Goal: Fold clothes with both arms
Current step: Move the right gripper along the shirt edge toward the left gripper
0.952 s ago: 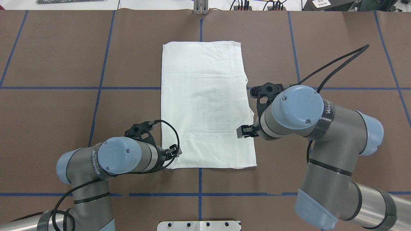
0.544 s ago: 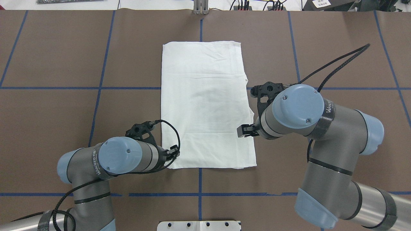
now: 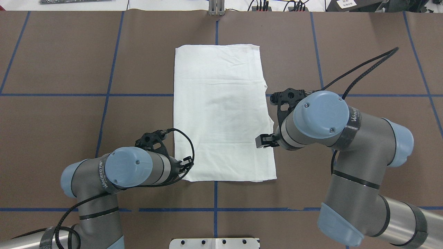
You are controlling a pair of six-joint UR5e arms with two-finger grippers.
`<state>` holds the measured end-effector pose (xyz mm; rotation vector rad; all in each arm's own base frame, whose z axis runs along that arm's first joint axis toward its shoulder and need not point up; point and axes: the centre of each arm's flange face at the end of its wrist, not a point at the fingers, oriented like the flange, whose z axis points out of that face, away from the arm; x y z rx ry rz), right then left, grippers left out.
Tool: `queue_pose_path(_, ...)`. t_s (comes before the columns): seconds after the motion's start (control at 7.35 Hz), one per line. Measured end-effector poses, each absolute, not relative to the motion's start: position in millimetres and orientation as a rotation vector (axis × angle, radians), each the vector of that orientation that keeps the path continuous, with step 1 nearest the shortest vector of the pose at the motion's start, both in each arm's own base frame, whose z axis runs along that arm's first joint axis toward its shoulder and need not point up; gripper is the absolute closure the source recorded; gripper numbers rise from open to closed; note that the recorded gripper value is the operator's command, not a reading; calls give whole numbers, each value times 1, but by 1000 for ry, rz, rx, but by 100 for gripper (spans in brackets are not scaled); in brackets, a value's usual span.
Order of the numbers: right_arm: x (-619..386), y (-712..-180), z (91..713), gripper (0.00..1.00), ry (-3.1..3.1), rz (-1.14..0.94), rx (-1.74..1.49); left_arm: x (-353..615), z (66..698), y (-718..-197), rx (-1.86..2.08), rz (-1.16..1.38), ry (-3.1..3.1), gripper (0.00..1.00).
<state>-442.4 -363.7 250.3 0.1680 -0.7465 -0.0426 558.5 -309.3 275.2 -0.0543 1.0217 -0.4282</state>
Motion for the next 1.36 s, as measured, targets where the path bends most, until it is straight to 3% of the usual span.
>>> queue_pose_path(0.41,-453,-353,248,0,-759,38,117,553,265,-309,-56,-436,1042,100)
queue_pose_path(1.36,-543,-330,250,0,-695,667,-188,546,258,-308,-55,-426,1055,100)
